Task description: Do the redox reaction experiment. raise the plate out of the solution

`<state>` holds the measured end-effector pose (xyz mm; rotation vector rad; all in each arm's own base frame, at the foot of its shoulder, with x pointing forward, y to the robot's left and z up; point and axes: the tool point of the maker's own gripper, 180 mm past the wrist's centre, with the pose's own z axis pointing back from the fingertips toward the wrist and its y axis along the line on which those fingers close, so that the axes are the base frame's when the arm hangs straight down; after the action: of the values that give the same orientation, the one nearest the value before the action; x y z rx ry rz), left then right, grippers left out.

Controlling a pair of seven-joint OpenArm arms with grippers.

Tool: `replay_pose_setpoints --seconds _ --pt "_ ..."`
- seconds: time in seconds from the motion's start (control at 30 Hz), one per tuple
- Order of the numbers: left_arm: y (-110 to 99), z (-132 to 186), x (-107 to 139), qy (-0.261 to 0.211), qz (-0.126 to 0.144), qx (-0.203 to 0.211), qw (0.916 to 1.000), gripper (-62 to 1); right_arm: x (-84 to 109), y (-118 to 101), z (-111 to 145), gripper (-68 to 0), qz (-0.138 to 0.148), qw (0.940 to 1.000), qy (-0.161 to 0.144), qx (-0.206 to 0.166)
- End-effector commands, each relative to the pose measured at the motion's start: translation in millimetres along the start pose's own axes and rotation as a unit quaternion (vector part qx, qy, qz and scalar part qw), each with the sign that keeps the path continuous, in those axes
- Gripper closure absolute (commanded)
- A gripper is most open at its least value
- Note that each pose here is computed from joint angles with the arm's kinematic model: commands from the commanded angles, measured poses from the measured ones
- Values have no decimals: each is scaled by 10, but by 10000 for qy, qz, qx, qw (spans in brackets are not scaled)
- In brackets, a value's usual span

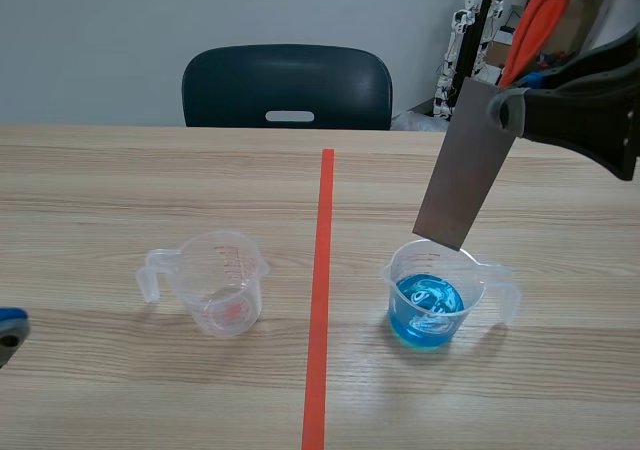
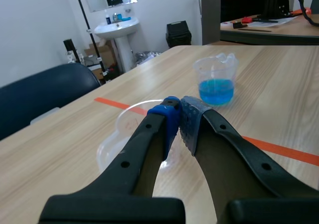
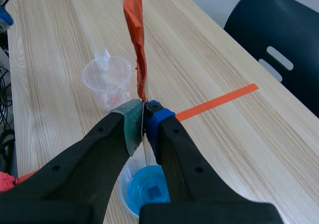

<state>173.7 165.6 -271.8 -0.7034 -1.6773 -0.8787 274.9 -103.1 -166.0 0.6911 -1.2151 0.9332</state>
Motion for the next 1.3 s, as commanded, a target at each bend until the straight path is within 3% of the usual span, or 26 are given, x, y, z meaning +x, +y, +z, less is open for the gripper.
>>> replay_pose_setpoints --seconds 0.0,0.2,0.47,0.87,1.27 --pt "93 -183 35 -52 -113 -44 9999 -23 197 -78 33 -6 158 9997 -189 -94" --pt "153 -629 -114 544 46 -656 9964 -23 293 -65 55 -6 192 9997 -148 -93" --pt "17 -1149 -395 1319 -163 -1402 9812 -23 393 -76 106 -6 159 9997 -148 -145" --pt "62 -1747 -288 1112 158 -1424 9834 -23 376 -103 136 -6 -8 9998 -19 -217" --pt "-130 -2134 -394 1420 46 -1694 9752 -23 343 -123 159 -6 -79 9996 105 -263"
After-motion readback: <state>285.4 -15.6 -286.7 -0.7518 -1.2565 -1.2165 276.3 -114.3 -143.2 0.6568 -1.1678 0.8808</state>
